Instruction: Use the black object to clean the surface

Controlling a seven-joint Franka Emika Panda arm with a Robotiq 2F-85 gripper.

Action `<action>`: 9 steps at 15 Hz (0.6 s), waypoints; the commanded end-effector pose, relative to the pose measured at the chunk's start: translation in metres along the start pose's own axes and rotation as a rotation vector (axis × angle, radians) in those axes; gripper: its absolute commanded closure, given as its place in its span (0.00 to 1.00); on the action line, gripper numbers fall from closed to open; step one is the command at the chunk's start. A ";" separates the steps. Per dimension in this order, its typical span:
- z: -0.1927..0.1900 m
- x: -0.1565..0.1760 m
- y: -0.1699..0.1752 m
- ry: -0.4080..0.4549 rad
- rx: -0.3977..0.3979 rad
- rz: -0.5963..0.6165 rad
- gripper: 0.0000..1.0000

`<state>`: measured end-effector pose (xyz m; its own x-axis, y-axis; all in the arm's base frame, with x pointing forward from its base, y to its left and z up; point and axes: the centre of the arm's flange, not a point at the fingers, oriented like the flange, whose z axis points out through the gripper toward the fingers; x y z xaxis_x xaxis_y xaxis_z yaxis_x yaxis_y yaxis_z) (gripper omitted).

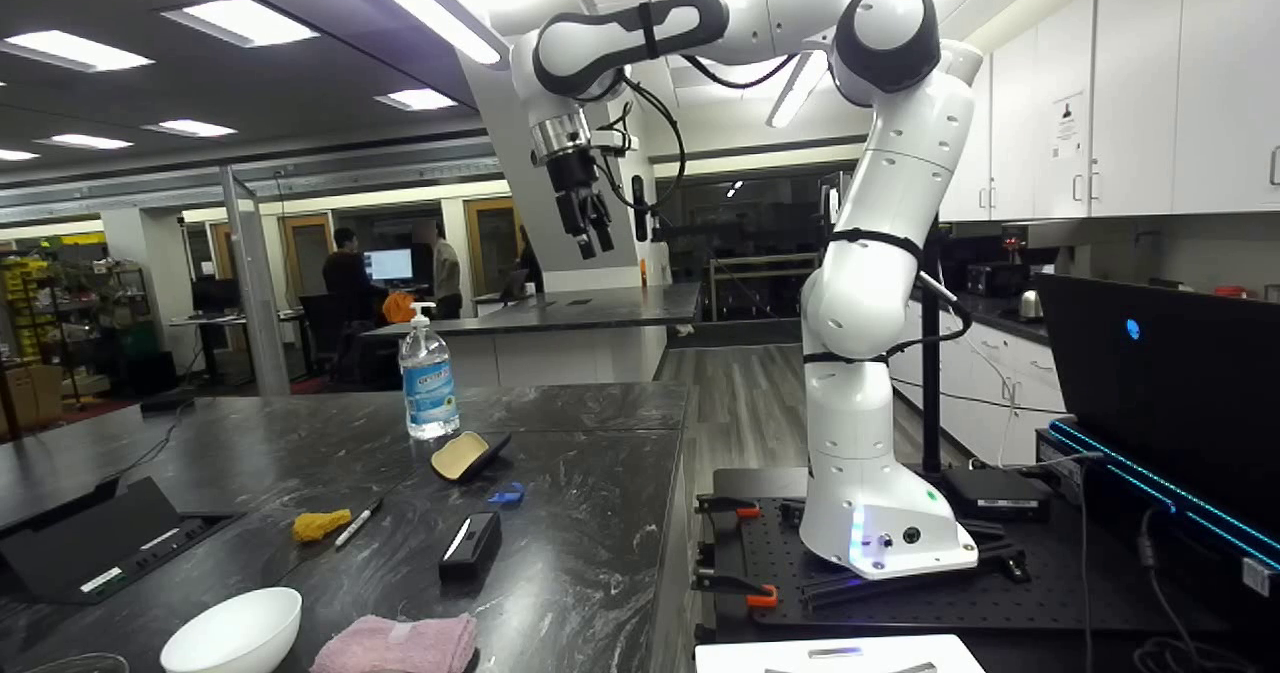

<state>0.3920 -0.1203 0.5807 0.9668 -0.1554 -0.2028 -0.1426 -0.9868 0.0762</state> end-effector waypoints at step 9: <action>0.000 0.051 -0.005 -0.004 -0.044 0.079 0.00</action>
<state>0.4058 -0.1213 0.5743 0.9623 -0.1963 -0.1881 -0.1816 -0.9790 0.0925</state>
